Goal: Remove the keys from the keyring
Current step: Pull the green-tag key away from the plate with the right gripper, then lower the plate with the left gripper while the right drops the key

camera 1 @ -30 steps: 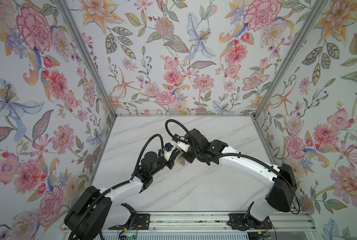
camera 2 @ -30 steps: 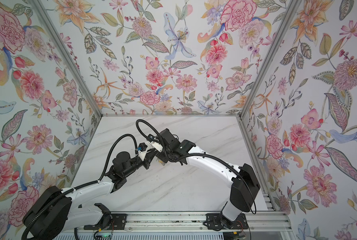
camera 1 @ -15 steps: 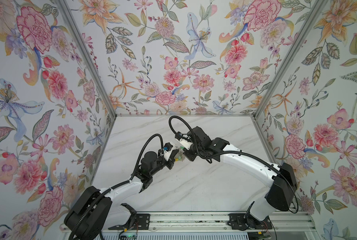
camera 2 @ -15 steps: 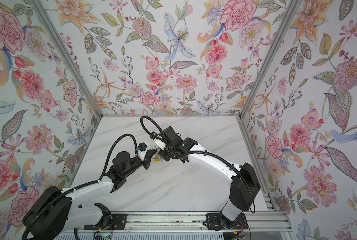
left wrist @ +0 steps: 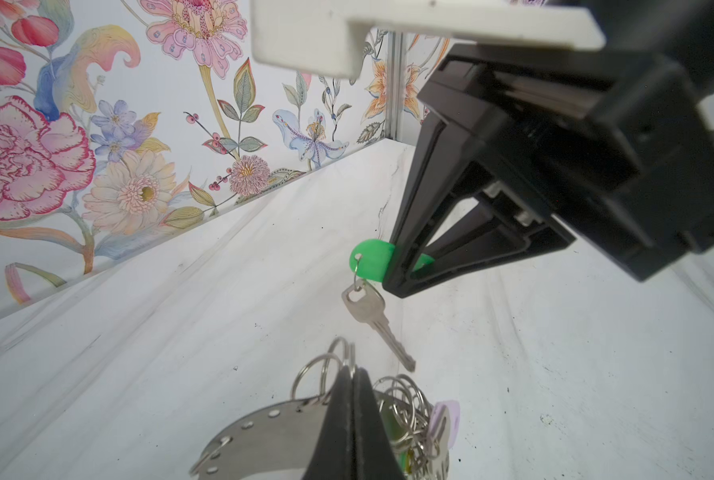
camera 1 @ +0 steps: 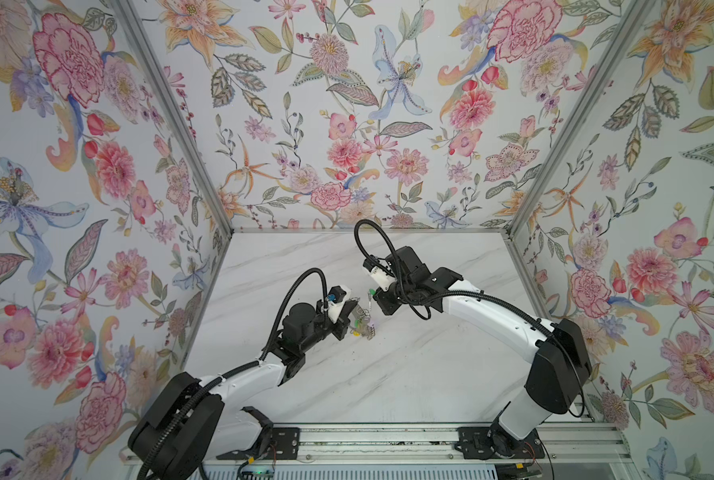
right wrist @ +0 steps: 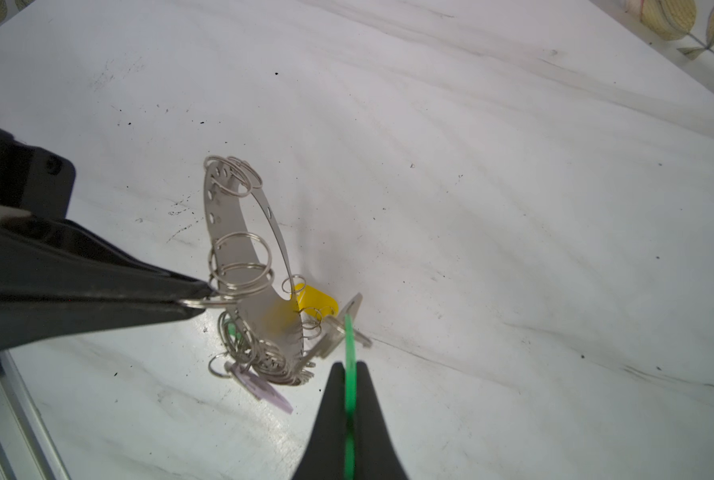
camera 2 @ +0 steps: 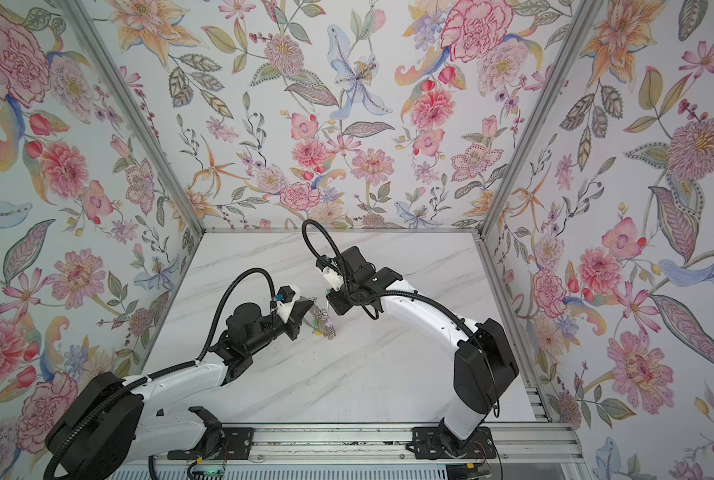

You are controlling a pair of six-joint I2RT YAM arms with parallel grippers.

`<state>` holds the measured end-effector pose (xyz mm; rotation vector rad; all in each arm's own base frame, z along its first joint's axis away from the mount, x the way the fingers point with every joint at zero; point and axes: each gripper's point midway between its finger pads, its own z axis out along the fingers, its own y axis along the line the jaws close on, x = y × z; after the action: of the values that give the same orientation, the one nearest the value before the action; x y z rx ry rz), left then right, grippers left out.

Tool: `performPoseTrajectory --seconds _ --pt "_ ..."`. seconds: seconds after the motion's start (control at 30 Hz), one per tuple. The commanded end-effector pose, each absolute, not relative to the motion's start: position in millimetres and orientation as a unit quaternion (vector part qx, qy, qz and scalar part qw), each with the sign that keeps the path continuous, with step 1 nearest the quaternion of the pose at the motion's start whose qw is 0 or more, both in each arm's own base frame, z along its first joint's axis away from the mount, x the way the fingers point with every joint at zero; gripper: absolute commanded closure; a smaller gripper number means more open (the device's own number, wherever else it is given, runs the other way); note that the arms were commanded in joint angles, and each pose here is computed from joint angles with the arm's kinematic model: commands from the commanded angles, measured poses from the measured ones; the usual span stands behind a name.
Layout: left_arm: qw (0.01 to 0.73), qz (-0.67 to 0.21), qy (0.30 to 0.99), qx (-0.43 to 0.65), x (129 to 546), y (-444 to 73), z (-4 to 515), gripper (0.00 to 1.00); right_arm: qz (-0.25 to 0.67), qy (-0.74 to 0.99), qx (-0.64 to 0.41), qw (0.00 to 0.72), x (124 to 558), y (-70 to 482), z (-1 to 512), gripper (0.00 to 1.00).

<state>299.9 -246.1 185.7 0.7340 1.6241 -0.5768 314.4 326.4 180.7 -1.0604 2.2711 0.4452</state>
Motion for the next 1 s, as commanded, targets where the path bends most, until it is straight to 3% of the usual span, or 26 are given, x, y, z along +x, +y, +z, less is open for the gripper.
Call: performPoseTrajectory --seconds 0.0,0.23,0.37,0.73,0.9,0.97 --pt "0.621 -0.253 0.678 0.302 301 -243 207 1.0 0.184 0.86 -0.396 0.265 306 331 166 0.99" --pt "0.621 -0.246 0.683 0.296 302 -240 205 1.0 0.14 0.886 -0.35 0.269 332 300 154 0.99" --pt "0.616 -0.207 0.711 0.269 314 -227 194 1.0 0.103 0.923 -0.285 0.236 355 259 120 0.98" --pt "0.59 -0.117 0.776 0.19 334 -179 154 1.0 0.031 0.975 -0.165 0.147 360 172 30 0.96" --pt "0.581 -0.103 0.789 0.171 333 -166 137 1.0 0.03 0.982 -0.133 0.134 356 155 15 0.9" --pt "0.575 -0.098 0.797 0.156 332 -160 127 1.0 0.026 0.982 -0.126 0.137 355 150 14 0.83"
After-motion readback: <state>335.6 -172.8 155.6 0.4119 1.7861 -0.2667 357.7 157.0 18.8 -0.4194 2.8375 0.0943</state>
